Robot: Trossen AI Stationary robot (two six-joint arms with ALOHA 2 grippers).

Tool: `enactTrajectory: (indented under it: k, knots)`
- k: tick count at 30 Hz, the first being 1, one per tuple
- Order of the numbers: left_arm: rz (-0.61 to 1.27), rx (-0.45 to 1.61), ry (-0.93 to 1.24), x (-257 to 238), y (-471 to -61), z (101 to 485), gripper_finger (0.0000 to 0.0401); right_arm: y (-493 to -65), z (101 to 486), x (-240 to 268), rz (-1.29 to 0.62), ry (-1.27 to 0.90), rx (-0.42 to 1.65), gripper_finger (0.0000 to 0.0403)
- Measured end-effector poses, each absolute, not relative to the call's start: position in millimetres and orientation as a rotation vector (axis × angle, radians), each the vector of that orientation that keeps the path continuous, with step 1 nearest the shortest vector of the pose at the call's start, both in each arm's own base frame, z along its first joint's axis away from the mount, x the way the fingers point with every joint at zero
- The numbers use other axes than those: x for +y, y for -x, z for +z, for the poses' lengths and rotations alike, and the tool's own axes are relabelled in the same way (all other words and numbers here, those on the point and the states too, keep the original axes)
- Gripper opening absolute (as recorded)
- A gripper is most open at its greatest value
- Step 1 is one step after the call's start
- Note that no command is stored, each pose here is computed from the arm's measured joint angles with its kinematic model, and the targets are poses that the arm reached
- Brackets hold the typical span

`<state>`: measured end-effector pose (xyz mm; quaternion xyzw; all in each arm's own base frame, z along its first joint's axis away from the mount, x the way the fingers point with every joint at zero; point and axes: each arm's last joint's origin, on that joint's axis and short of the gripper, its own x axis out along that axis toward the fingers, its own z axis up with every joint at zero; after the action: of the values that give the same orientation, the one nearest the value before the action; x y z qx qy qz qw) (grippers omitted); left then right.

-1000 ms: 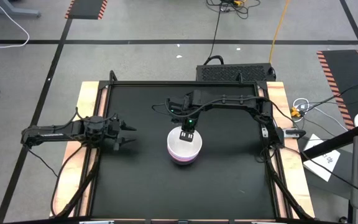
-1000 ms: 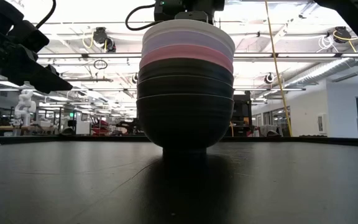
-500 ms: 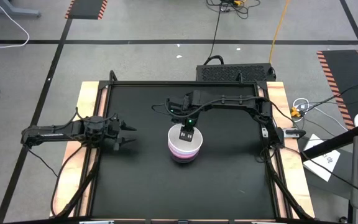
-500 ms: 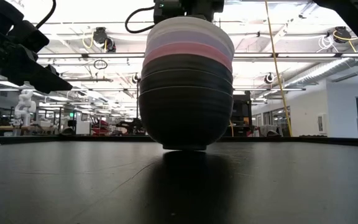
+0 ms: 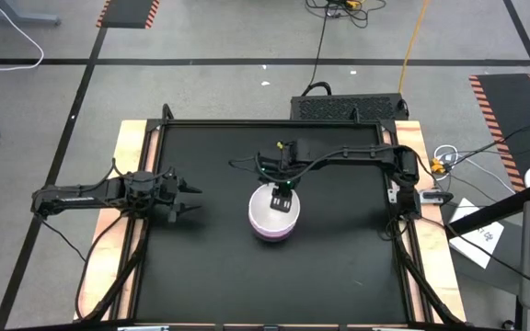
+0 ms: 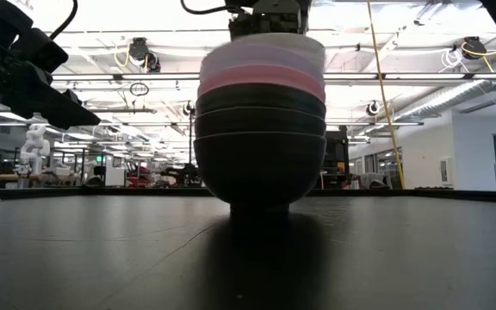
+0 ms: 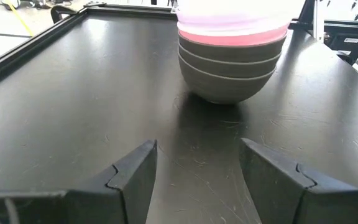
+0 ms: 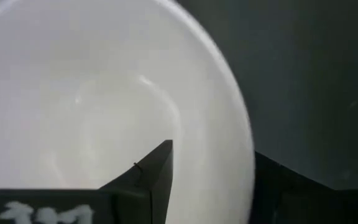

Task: Nest bowls inside each other
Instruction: Stack the white bowl on top of the purple bowl

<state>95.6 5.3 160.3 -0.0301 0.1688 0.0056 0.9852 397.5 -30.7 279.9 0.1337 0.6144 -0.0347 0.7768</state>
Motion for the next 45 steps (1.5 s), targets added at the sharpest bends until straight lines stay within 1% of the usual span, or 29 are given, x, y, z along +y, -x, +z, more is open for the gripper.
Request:
enactTrajectory:
  k: [15, 19, 25, 33, 37, 41, 45]
  knots:
    - [0.013, 0.338, 0.06, 5, -96, 160, 0.023, -405, 286, -30, -0.041, -0.252, 1.23, 0.0141]
    - [0.013, 0.338, 0.06, 5, -96, 160, 0.023, -402, 292, -31, -0.043, -0.25, 1.214, 0.0141]
    - [0.023, 0.311, 0.07, 6, -96, 163, 0.023, -395, 308, -31, -0.031, -0.222, 1.159, 0.0141]
    - [0.039, 0.309, 0.074, 6, -97, 163, 0.023, -373, 341, -31, -0.1, -0.148, 1.086, 0.0141]
    - [0.042, 0.316, 0.073, 6, -96, 162, 0.023, -363, 353, -30, -0.111, -0.162, 1.061, 0.0141]
    - [0.042, 0.32, 0.073, 6, -96, 162, 0.023, -358, 350, -30, -0.131, -0.201, 1.124, 0.0141]
    - [0.042, 0.32, 0.073, 6, -96, 162, 0.023, -361, 336, -26, -0.125, -0.233, 1.167, 0.0141]
